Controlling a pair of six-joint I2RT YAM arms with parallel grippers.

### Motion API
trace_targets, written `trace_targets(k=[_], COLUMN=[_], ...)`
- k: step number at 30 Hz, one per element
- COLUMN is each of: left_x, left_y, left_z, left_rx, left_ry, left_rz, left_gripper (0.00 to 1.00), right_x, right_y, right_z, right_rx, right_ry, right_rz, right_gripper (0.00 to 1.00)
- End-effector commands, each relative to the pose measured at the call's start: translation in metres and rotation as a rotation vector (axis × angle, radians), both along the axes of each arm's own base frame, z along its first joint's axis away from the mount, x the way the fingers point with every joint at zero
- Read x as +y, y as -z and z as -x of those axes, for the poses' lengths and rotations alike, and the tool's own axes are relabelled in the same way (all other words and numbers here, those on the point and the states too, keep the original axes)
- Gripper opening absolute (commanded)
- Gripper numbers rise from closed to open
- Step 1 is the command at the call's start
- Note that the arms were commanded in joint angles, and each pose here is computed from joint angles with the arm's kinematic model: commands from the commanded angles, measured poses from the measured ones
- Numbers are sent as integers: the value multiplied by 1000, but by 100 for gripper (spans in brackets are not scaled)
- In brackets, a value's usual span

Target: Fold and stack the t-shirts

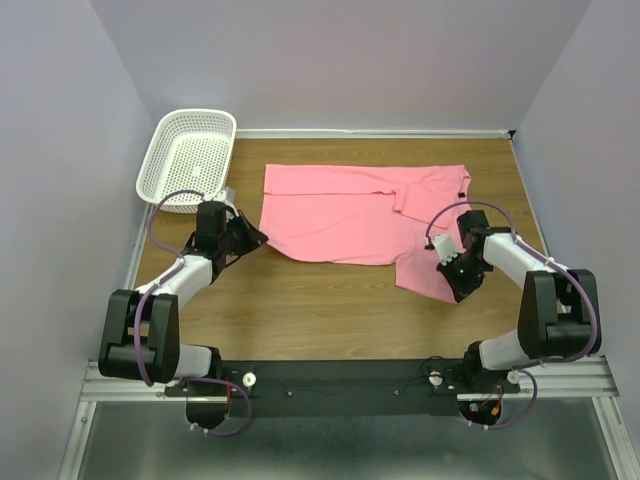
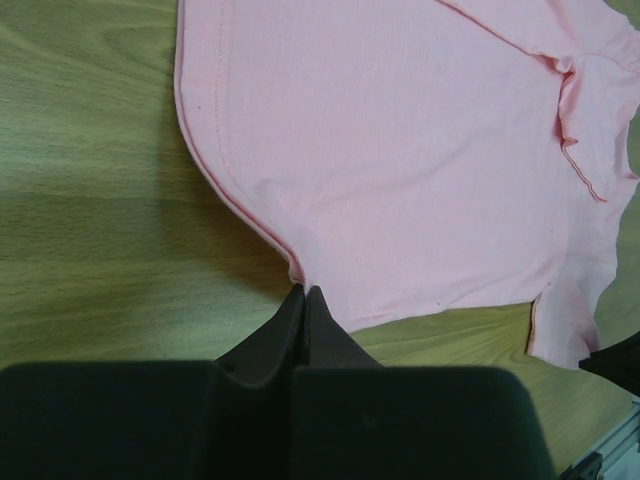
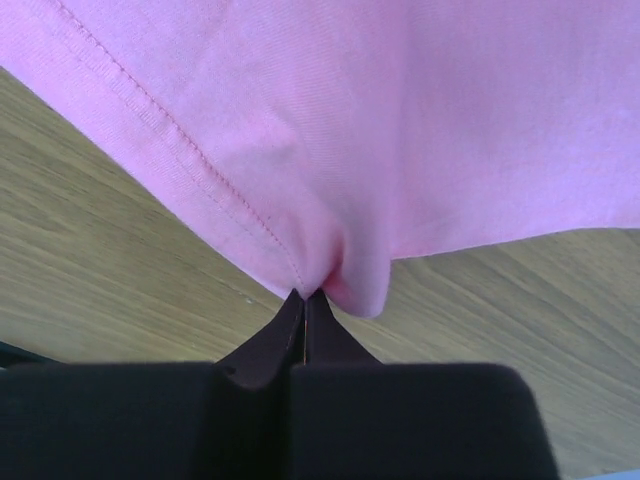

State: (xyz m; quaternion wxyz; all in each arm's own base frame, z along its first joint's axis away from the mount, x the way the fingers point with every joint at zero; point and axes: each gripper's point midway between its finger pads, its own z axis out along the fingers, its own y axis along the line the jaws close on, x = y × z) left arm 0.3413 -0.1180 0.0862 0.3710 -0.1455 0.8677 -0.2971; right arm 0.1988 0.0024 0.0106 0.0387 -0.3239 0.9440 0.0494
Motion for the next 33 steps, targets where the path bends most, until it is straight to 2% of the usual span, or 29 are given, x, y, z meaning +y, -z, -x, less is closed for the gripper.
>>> trace_targets(k=[1, 10, 21, 33], left_x=[-1, 0, -1, 11], left_y=[-6, -11, -27, -60], left_z=[2, 1, 0, 0], left_rx=[-25, -35, -71, -142], left_ry=[17, 15, 14, -32], left_rz=[12, 11, 25, 39], left_gripper=[1, 1, 1, 0], right_x=[4, 7, -7, -28], right_y=[0, -85, -167, -199], right_z=[-1, -35, -70, -97], right_rx=[-49, -361, -623, -763], right_ry=[-6, -37, 3, 74], right_rz=[-22, -39, 21, 78], right_gripper=[1, 0, 1, 1])
